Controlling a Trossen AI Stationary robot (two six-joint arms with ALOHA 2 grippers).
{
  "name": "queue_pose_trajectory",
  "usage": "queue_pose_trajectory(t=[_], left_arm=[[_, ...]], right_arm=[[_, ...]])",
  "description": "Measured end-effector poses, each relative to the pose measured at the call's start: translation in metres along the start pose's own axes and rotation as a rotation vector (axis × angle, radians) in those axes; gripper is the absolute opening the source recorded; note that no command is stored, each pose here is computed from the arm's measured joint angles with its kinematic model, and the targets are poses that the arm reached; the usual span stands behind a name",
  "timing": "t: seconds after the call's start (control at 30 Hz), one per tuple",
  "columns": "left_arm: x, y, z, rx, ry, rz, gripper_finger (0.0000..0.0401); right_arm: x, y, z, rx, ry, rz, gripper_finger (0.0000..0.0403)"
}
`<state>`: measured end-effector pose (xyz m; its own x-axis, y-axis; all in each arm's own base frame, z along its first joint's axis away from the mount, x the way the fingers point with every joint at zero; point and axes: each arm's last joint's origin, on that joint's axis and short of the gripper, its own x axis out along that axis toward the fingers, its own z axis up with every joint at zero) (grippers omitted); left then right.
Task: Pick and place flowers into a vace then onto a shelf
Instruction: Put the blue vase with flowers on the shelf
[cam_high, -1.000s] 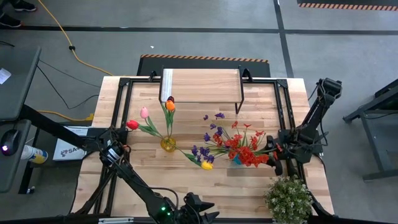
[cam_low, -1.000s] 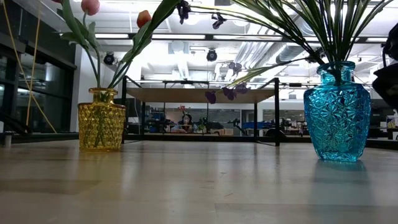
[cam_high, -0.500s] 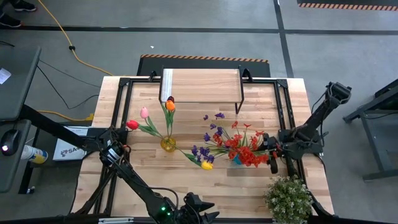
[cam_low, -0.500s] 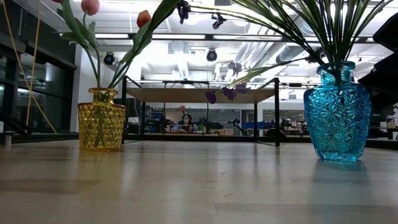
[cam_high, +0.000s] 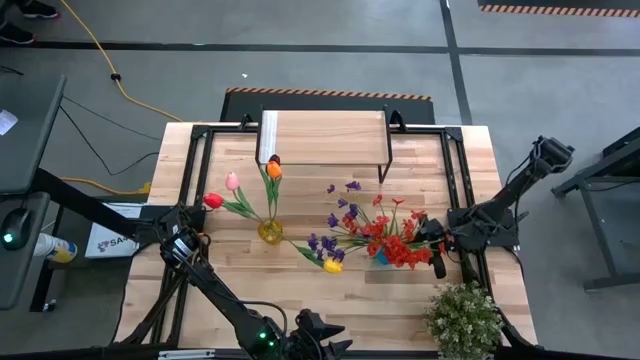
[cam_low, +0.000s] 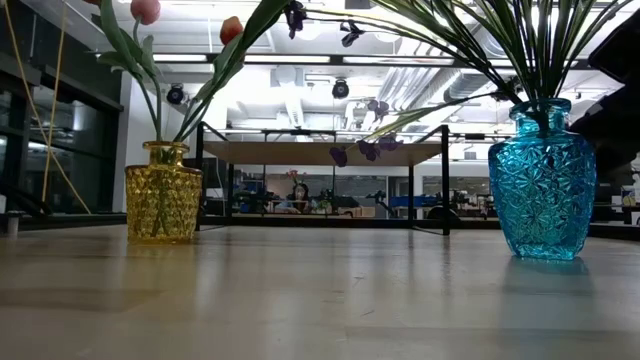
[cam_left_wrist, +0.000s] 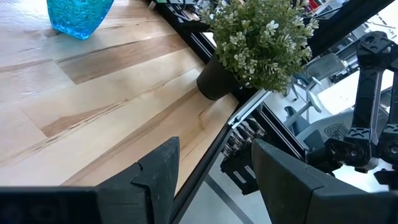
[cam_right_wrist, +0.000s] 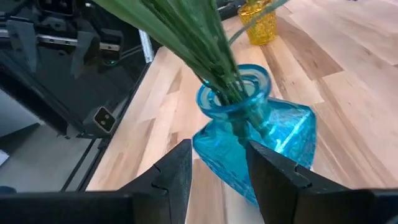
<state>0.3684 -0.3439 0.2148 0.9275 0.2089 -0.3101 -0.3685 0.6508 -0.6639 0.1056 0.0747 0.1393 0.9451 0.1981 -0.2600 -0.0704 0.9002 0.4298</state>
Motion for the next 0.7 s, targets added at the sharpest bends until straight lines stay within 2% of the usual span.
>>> queue_pose_trajectory(t=[0.3, 0.5, 0.6, 0.7], left_arm=[[0.0000, 0.0000, 0.0000, 0.000, 0.000, 0.000, 0.0232], [0.0000, 0.0000, 0.0000, 0.000, 0.000, 0.000, 0.0232], [0.0000, 0.0000, 0.0000, 0.000, 0.000, 0.000, 0.0232], [0.0000, -0.0001, 0.0000, 0.000, 0.000, 0.000, 0.0232]], right_arm=[[0.0029, -0.0029, 0.0034, -0.007, 0.024, 0.047, 0.0143], [0.0043, -0.0061, 0.0045, -0.004, 0.030, 0.036, 0.0144], [0.0047, -0.0071, 0.0051, -0.002, 0.024, 0.024, 0.0161], [0.0050, -0.0092, 0.0065, 0.001, -0.005, -0.021, 0.0198]])
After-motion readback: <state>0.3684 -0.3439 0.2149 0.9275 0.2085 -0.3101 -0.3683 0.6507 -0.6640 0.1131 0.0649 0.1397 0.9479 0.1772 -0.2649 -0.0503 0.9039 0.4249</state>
